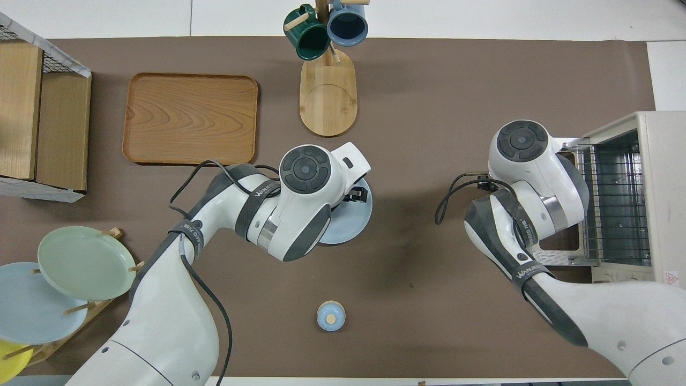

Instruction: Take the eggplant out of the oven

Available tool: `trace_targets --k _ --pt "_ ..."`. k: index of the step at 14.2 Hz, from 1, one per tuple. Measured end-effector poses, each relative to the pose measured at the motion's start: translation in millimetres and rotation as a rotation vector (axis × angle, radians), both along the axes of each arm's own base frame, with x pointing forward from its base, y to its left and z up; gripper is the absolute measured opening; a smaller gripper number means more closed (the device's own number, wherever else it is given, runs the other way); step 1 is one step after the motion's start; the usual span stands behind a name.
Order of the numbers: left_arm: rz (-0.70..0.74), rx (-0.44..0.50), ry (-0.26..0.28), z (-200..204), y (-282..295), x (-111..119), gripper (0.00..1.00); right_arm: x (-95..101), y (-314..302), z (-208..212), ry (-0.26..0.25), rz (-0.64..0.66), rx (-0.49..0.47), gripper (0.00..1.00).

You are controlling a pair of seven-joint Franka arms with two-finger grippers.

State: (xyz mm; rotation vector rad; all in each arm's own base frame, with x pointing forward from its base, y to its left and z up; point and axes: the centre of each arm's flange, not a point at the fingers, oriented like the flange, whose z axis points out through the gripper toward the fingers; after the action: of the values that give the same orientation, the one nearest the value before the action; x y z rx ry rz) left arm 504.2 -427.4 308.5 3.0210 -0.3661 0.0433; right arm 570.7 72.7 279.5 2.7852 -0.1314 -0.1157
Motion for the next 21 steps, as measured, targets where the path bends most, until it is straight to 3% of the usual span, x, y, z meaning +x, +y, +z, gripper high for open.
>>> trace_targets --k 5,10,11,13,16,19,21 --pt "-0.061 0.006 -0.005 -9.8 1.1 -2.7 0.96 -3.3 -4.8 6.0 0.041 0.008 -0.048 0.01" --pt "-0.069 0.008 -0.005 -6.8 1.3 -2.0 0.37 -2.3 -6.6 64.1 0.081 0.063 -0.067 0.01" --pt "-0.068 0.010 -0.003 -4.3 1.7 -0.8 0.30 -3.9 -12.5 81.5 0.081 0.077 -0.065 0.01" --pt "-0.053 0.013 -0.005 5.9 7.9 7.9 0.30 -7.6 -29.5 112.5 0.077 0.102 -0.059 0.01" --pt "0.026 0.007 -0.020 54.4 56.1 49.2 0.30 -11.7 -57.9 142.1 0.068 0.112 -0.037 0.01" --pt "0.090 0.011 -0.030 117.3 162.4 110.6 0.30 -13.7 -91.7 161.4 0.062 0.097 0.047 0.03" --pt "0.111 0.013 -0.043 124.0 233.4 139.2 0.30 -17.4 -110.6 172.2 0.069 0.093 0.065 0.08"
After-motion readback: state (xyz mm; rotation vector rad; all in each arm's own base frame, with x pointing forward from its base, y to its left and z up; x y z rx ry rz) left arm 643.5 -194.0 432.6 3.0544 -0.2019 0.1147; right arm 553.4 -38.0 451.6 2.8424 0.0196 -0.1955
